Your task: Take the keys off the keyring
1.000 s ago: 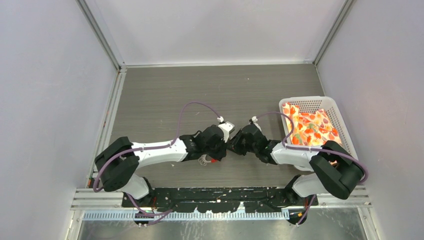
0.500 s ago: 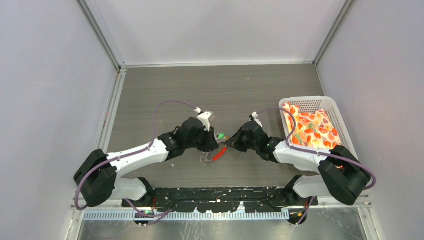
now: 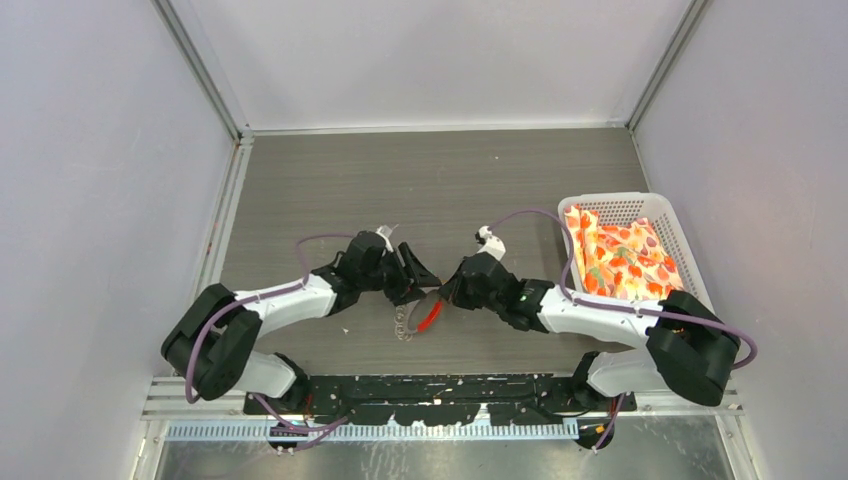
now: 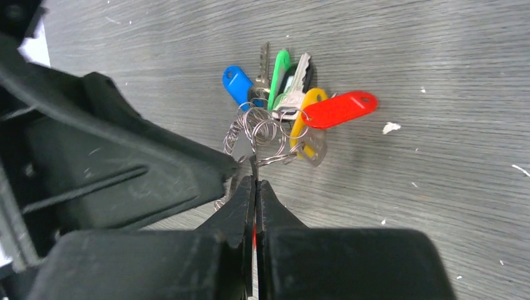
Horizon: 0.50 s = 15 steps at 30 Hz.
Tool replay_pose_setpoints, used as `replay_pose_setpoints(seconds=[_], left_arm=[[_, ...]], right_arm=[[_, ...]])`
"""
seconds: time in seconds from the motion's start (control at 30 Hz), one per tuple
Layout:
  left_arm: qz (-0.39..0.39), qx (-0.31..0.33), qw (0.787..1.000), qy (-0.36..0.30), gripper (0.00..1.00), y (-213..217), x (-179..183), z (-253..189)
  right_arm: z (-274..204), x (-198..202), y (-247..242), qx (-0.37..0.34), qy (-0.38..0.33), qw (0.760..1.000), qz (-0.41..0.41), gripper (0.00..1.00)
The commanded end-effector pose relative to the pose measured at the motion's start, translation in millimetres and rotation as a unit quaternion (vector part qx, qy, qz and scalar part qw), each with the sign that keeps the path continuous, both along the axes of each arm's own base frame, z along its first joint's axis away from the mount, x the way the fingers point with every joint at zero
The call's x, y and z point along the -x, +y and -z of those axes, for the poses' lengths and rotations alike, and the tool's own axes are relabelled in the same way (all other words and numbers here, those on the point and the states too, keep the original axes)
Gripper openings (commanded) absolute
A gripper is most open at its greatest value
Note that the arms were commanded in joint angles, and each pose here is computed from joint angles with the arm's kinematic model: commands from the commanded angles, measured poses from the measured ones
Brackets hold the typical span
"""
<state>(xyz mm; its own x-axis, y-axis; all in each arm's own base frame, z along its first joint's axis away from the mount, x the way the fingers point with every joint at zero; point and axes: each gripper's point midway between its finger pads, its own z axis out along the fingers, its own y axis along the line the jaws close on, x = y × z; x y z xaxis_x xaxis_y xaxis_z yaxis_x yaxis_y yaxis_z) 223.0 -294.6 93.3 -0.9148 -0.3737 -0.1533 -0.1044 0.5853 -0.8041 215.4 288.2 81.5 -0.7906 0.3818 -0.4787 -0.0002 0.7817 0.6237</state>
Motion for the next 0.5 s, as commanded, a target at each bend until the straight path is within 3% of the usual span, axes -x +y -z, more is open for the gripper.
replay_pose_setpoints(seconds=[0.0,0.13,0.23,0.47], left_arm=[[-0.056,0.102,0.991,0.061,0.58,-12.9,-7.7,-23.6],[-0.042,0.034,0.999,0.008,0.6,3.6,-6.5,-27.0],[-0.024,-0.037,0.995,-0.089,0.61,33.0,-2.7,-38.2],[0.057,-0.167,0.946,-0.271,0.64,63.0,32.1,-47.5]], right_arm=[[-22.7,-10.0,-3.5,0.044,-0.068,0.997,0.006,0.01],[-26.8,-10.0,-1.4,0.041,-0.065,0.997,0.007,0.01],[-27.8,-10.2,-4.5,0.048,-0.048,0.997,0.024,0.01],[-34.5,-6.3,-3.3,0.043,0.012,0.997,0.067,0.01]])
